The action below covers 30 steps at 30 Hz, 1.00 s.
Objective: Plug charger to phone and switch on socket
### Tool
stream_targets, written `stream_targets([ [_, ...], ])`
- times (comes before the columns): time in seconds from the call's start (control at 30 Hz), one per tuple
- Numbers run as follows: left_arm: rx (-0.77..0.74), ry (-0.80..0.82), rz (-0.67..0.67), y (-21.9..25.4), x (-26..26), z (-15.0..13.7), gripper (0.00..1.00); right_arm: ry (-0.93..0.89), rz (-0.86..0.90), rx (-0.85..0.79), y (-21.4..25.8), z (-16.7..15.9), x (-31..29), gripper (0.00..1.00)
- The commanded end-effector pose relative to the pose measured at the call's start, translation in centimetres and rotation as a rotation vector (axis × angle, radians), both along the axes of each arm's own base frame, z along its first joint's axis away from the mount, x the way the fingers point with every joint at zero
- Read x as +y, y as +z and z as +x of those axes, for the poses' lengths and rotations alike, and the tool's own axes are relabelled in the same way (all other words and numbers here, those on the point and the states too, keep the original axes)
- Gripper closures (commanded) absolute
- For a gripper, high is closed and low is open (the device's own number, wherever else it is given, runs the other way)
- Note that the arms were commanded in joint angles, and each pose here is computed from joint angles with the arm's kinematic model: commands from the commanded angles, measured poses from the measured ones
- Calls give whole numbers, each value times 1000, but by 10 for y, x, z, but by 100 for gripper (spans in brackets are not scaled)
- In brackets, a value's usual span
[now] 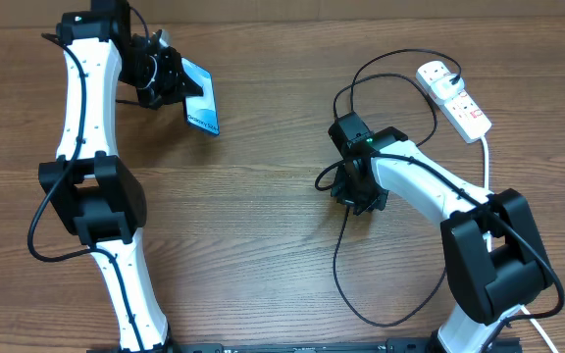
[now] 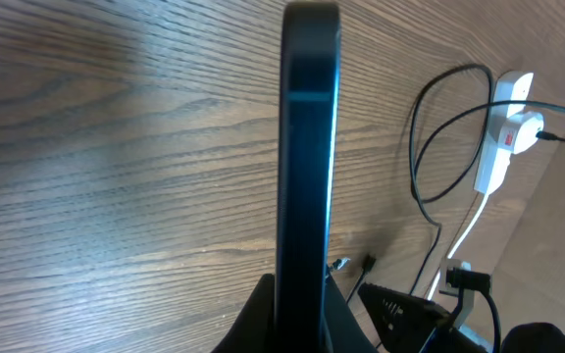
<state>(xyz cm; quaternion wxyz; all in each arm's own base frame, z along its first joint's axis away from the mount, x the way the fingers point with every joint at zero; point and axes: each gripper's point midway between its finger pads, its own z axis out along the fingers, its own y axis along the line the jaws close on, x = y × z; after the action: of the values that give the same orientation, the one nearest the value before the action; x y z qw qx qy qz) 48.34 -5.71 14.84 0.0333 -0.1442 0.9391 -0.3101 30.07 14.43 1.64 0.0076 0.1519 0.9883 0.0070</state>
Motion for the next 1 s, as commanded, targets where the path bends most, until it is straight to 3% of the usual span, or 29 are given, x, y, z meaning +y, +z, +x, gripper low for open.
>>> stream_targets([
  [0.0,-102,-34,-19,36,-9,1,96,1,-24,-31,1,9,-2,75],
  [0.73,-101,-36,-19,36,-10,1,97,65,-69,24,-38,12,-10,77],
  [0.97,-99,-36,-19,35,-10,1,96,44,-67,34,-39,13,-18,86],
])
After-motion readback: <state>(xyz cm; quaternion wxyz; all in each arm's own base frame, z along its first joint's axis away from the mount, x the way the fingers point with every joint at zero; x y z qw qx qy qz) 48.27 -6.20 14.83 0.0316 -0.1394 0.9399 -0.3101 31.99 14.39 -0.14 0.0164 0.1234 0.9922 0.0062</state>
